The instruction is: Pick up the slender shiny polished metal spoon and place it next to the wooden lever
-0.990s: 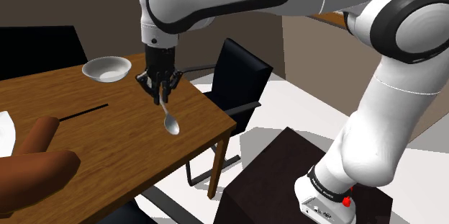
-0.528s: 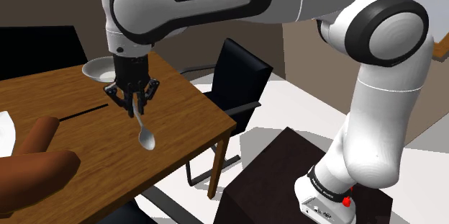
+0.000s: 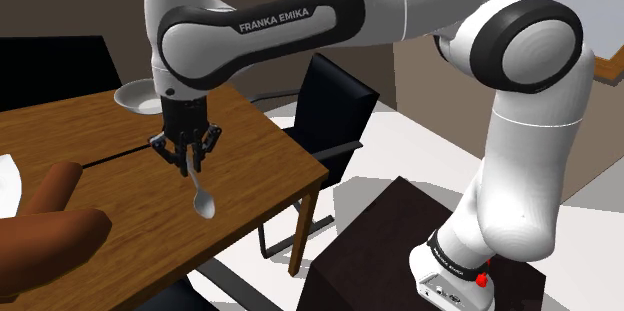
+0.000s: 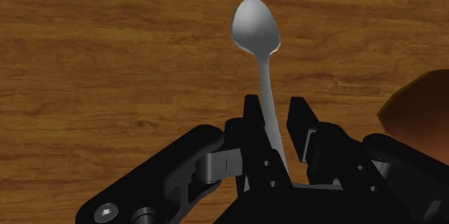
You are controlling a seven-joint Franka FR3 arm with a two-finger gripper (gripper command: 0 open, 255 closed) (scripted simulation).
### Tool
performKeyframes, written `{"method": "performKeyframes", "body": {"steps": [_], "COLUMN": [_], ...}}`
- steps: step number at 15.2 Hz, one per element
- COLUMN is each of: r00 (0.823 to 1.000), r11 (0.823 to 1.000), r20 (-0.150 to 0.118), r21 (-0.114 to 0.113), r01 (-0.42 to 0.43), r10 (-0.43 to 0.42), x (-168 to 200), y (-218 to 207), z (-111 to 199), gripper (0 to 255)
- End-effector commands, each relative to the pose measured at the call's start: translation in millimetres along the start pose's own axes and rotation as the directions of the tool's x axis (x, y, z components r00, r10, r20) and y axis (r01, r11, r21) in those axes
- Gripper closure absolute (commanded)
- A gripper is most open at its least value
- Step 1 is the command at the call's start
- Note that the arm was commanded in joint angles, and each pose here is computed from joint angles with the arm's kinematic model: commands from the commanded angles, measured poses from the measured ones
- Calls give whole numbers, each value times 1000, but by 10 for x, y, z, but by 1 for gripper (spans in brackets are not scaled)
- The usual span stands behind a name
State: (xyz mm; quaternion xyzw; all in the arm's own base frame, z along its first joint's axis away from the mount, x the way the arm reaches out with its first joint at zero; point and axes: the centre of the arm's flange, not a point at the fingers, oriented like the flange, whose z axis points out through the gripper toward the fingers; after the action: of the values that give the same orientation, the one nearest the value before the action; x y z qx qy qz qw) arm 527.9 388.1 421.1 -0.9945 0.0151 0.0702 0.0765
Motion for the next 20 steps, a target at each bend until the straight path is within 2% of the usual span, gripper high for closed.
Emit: {"method": "performKeyframes", "body": {"steps": [1,17,20], "r00": [1000,1000,1000], "r11": [1000,1000,1000], "r20": [0,0,0], "r21": [0,0,0], "r01": [0,0,0], "r10": [0,0,0], "x": [2,122,128], "y": [17,143,151], "z": [110,936,982], "gripper": [255,255,255]}}
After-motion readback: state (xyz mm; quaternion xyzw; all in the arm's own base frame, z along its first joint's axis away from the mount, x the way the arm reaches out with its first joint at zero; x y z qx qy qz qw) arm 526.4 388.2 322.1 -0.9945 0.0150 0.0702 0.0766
